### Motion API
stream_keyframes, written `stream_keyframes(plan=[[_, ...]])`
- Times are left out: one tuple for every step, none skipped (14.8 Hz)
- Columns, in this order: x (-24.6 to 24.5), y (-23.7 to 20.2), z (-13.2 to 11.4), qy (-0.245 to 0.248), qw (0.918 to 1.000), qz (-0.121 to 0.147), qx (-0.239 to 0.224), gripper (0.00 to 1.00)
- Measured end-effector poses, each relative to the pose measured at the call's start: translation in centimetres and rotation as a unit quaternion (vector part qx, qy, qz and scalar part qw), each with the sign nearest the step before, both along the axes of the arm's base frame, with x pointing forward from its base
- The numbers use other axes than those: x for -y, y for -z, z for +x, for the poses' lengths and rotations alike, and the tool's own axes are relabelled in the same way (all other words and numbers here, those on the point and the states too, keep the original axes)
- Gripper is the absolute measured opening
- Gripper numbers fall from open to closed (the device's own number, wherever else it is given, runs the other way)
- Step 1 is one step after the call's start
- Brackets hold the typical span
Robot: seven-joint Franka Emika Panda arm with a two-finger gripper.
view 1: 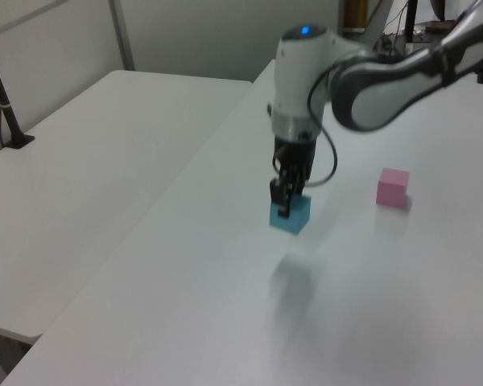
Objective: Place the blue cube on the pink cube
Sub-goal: 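Carry the light-blue cube over the pink cube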
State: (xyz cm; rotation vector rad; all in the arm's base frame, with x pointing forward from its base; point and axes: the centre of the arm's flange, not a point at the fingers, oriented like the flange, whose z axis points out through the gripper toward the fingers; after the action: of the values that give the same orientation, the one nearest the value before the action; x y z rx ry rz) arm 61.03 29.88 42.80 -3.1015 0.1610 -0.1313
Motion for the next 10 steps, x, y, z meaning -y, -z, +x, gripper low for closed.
stream_keyframes(plan=[[1.3, -1.9, 0.0, 0.006, 1.0, 0.0, 0.001, 0.55], [2.9, -3.7, -0.1, 0.013, 0.9999, 0.0, 0.003, 0.55], [5.5, -6.5, -0.2, 0.023, 0.9997, 0.0, 0.007, 0.55], [7.2, -8.2, -0.3, 0.026, 0.9996, 0.0, 0.009, 0.55], [9.1, -10.0, -0.6, 0.028, 0.9996, -0.001, 0.011, 0.55], [11.0, -11.7, -0.9, 0.028, 0.9995, -0.002, 0.012, 0.55], [13.1, -13.4, -1.3, 0.027, 0.9995, -0.003, 0.014, 0.55], [15.0, -14.9, -1.7, 0.025, 0.9995, -0.004, 0.016, 0.55], [16.9, -16.2, -2.1, 0.022, 0.9996, -0.003, 0.019, 0.55], [18.7, -17.2, -2.5, 0.017, 0.9997, -0.002, 0.02, 0.55]])
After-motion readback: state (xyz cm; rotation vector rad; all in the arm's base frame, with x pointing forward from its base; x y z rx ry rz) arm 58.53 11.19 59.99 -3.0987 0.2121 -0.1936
